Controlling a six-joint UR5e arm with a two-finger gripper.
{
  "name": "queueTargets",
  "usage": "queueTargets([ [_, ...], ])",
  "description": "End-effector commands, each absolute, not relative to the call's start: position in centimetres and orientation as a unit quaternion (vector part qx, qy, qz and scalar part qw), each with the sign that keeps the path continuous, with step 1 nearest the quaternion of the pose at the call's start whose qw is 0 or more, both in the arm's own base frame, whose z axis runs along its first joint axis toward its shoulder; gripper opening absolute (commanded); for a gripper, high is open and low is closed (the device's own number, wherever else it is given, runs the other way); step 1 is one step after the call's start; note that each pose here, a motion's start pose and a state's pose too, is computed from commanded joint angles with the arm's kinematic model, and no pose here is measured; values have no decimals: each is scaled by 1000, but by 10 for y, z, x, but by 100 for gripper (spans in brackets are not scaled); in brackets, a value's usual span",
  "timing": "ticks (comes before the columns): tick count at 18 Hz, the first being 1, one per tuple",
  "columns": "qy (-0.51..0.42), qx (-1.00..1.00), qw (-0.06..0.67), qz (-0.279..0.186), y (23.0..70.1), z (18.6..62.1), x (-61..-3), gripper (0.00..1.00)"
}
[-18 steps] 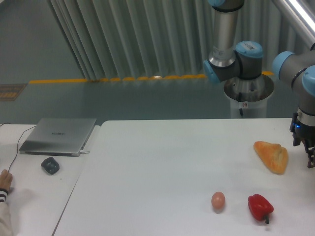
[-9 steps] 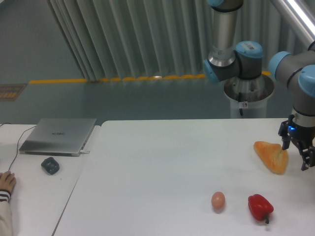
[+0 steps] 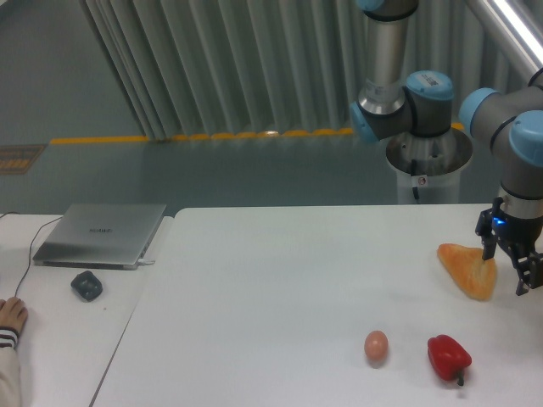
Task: Place the green pepper on the table
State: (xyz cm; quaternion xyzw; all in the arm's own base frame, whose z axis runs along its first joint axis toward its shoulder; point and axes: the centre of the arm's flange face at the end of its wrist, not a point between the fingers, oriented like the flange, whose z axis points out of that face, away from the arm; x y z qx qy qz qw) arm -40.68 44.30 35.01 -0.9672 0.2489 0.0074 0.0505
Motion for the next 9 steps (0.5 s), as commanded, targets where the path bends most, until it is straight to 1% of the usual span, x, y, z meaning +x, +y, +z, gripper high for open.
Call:
queueTargets([
  [3,251,-967,53,12,444,353,-408,100],
  [5,274,-960,52,21,457,361,-399,100],
  [8,305,-951,17,39,468,363,-397,100],
  [9,310,-950,16,42,473,365,-393,100],
])
